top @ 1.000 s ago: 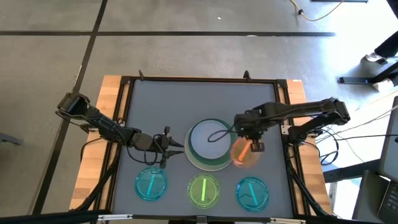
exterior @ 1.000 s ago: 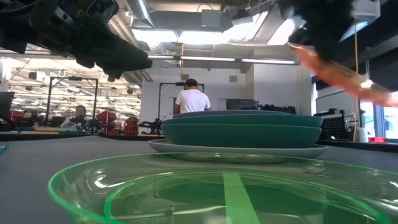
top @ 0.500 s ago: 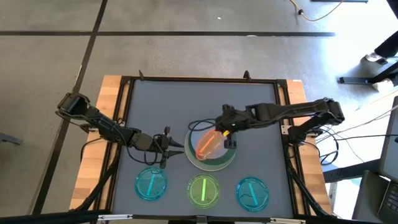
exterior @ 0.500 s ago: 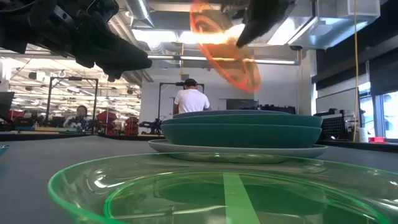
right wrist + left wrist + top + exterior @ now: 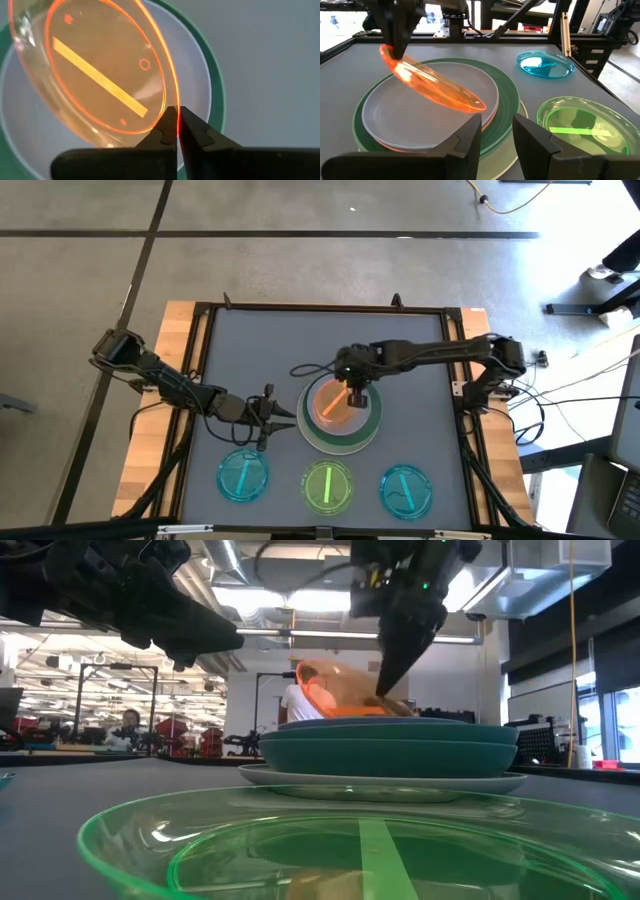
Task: Stack plastic plates
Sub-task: Stack the light orange plate on the gray plate, then stack the left blue plate on the orange plate, then stack the green plate on the blue plate
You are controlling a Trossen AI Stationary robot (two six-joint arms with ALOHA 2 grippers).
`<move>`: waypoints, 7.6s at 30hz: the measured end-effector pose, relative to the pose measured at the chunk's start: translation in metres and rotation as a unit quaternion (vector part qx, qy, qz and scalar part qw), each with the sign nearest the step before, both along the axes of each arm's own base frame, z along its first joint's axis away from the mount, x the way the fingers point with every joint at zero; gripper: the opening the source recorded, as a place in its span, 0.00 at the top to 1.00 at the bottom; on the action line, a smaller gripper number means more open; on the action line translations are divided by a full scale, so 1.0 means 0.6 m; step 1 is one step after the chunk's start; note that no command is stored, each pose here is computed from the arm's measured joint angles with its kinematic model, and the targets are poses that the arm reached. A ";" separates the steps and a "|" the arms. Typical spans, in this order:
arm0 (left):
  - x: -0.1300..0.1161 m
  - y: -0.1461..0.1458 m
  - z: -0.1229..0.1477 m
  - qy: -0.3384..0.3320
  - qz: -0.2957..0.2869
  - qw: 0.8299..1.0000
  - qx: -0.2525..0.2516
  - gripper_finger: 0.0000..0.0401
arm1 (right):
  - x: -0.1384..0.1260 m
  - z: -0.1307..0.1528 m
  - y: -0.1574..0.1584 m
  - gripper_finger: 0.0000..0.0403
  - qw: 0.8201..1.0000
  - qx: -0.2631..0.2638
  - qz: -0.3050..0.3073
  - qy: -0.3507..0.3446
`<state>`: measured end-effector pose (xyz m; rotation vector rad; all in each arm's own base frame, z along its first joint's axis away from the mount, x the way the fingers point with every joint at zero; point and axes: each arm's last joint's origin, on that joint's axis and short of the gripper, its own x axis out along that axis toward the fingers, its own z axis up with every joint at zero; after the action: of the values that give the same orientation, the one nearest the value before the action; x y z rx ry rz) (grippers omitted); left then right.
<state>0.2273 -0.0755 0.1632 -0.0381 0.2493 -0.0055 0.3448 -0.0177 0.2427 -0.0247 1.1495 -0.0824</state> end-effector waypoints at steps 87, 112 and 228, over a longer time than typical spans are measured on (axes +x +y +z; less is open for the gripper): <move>-0.035 -0.091 0.014 0.342 0.012 0.929 -0.141 0.99 | -0.128 0.022 0.268 0.54 0.924 -0.144 0.079 -0.345; 0.085 0.073 0.115 0.069 0.250 0.966 -0.015 0.98 | -0.136 0.017 0.263 0.54 0.935 -0.134 0.052 -0.324; 0.199 -0.159 -0.076 0.335 -0.008 0.934 -0.125 0.78 | -0.143 0.004 0.258 0.54 0.949 -0.116 0.021 -0.292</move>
<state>0.3468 -0.1710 0.1178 -0.2943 0.9329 -0.0406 0.2587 0.1370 0.2450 -0.2197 0.5408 -0.1750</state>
